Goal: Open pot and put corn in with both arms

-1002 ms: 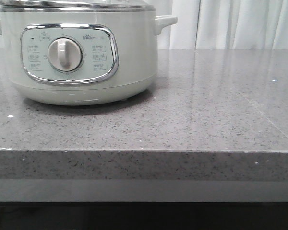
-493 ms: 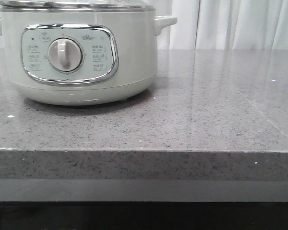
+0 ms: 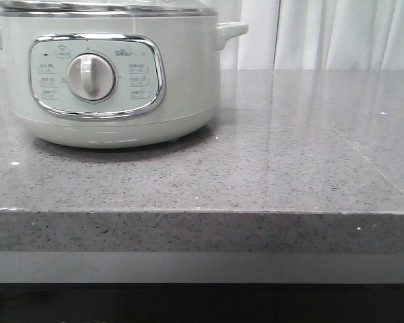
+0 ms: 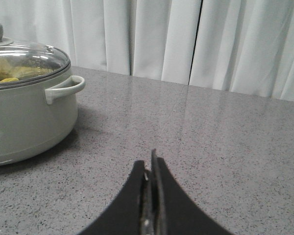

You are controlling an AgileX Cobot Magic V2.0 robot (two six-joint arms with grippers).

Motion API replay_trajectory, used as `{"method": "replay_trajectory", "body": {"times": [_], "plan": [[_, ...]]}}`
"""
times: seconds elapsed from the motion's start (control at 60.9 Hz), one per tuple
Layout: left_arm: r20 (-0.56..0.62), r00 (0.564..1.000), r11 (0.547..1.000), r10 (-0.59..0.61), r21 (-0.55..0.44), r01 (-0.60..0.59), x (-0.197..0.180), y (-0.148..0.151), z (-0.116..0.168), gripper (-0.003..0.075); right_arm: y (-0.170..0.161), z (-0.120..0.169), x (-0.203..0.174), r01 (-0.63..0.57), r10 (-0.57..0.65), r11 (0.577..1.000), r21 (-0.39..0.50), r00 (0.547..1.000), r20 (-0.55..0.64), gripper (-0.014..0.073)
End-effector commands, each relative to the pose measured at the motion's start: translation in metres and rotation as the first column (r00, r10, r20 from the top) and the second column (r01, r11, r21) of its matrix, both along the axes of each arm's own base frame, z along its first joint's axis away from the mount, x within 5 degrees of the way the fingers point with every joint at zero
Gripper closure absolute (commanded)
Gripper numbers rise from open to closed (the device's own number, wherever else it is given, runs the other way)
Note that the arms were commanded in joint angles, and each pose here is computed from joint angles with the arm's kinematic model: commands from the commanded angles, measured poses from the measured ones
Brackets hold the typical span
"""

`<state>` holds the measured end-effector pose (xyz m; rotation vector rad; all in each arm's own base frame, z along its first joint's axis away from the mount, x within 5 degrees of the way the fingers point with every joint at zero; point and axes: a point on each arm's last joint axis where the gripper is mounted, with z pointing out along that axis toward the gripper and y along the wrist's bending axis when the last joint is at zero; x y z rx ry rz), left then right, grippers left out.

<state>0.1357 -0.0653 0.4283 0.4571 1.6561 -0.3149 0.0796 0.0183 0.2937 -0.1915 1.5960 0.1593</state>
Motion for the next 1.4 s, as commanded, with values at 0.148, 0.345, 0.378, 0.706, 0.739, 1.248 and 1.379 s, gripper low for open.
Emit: {"method": "replay_trajectory", "body": {"times": [0.148, 0.345, 0.378, 0.706, 0.739, 1.248, 1.379], "plan": [[0.218, 0.974, 0.989, 0.064, -0.145, -0.032, -0.045, 0.024, -0.038, 0.0738, -0.002, 0.015, 0.0, 0.018, -0.019, 1.0, 0.009, 0.995, 0.097, 0.0663], [0.242, 0.968, 0.986, 0.067, -0.163, -0.028, -0.077, 0.038, -0.082, 0.0738, -0.002, 0.015, 0.0, 0.018, -0.019, 1.0, 0.009, 0.995, 0.097, 0.0663], [0.248, 0.966, 0.986, 0.068, -0.166, -0.027, -0.081, 0.039, -0.088, 0.0738, -0.002, 0.015, 0.0, 0.018, -0.019, 1.0, 0.009, 0.995, 0.097, 0.0663], [0.285, 0.956, 0.983, 0.071, -0.183, -0.018, -0.096, 0.045, -0.102, 0.0738, -0.002, 0.015, 0.0, 0.018, -0.019, 1.0, 0.009, 0.995, 0.097, 0.0663], [0.285, 0.956, 0.983, 0.071, -0.183, -0.018, -0.096, 0.045, -0.102, 0.0738, -0.002, 0.015, 0.0, 0.018, -0.019, 1.0, 0.009, 0.995, 0.097, 0.0663], [0.283, 0.956, 0.987, 0.073, -0.159, -0.028, -0.094, 0.045, -0.107, 0.0738, -0.002, 0.015, 0.0, 0.018, -0.019, 1.0, 0.009, 0.995, 0.097, 0.0663], [0.253, 0.963, 0.98, 0.097, -0.195, -0.047, -0.093, 0.047, -0.114, 0.0738, -0.002, 0.015, 0.0, 0.018, -0.019, 1.0, 0.009, 0.995, 0.097, 0.0663]]}}
